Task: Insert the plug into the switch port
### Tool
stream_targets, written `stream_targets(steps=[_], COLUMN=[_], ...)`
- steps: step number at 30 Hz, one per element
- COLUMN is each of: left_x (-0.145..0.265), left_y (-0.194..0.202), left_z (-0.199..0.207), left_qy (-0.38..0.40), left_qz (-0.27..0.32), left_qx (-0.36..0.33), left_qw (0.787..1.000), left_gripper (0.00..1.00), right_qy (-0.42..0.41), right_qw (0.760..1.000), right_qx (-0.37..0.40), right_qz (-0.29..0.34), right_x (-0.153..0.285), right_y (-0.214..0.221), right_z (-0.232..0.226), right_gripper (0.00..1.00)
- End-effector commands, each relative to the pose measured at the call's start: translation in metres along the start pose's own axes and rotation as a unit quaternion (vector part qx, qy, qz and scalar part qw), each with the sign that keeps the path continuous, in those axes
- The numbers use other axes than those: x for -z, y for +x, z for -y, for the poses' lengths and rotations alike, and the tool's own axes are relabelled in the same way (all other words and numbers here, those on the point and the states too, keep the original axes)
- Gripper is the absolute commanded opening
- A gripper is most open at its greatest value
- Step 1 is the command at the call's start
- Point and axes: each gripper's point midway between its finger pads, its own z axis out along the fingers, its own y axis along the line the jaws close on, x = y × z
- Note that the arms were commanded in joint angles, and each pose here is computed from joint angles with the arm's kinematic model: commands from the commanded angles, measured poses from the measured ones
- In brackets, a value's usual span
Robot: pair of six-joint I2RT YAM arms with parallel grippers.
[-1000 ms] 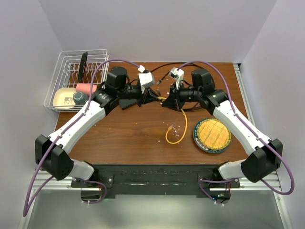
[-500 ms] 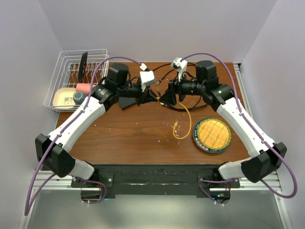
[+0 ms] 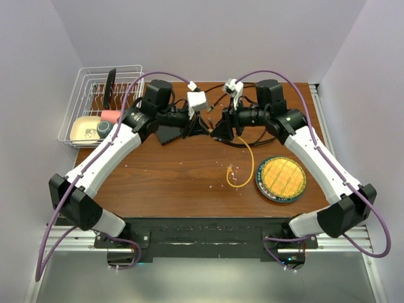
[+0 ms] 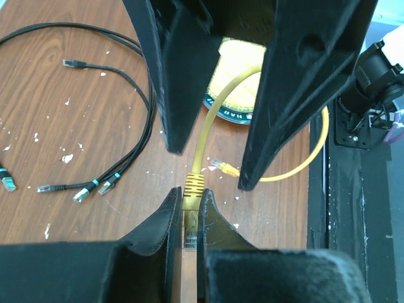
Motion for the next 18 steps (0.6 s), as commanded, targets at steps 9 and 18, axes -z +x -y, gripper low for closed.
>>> stream_targets(steps=[9, 18], left_x=[-0.001, 0.001], left_y=[-0.023, -0.026], left_z=[0.003, 0.002], left_qy=[0.035, 0.027], left_qz=[0.004, 0.004], left_qx=[0.002, -0.003], left_qw=[0.999, 1.0], left_gripper=[0.0, 0.0], right_qy=[-0.019, -0.014], right_qw=[1.0, 1.0], right_qx=[0.011, 0.014], right_qz=[-0.002, -0.009], right_x=[0.001, 0.001], right_y=[-0.003, 0.002], right_z=[-0.01, -0.009], right_gripper=[0.35, 0.35])
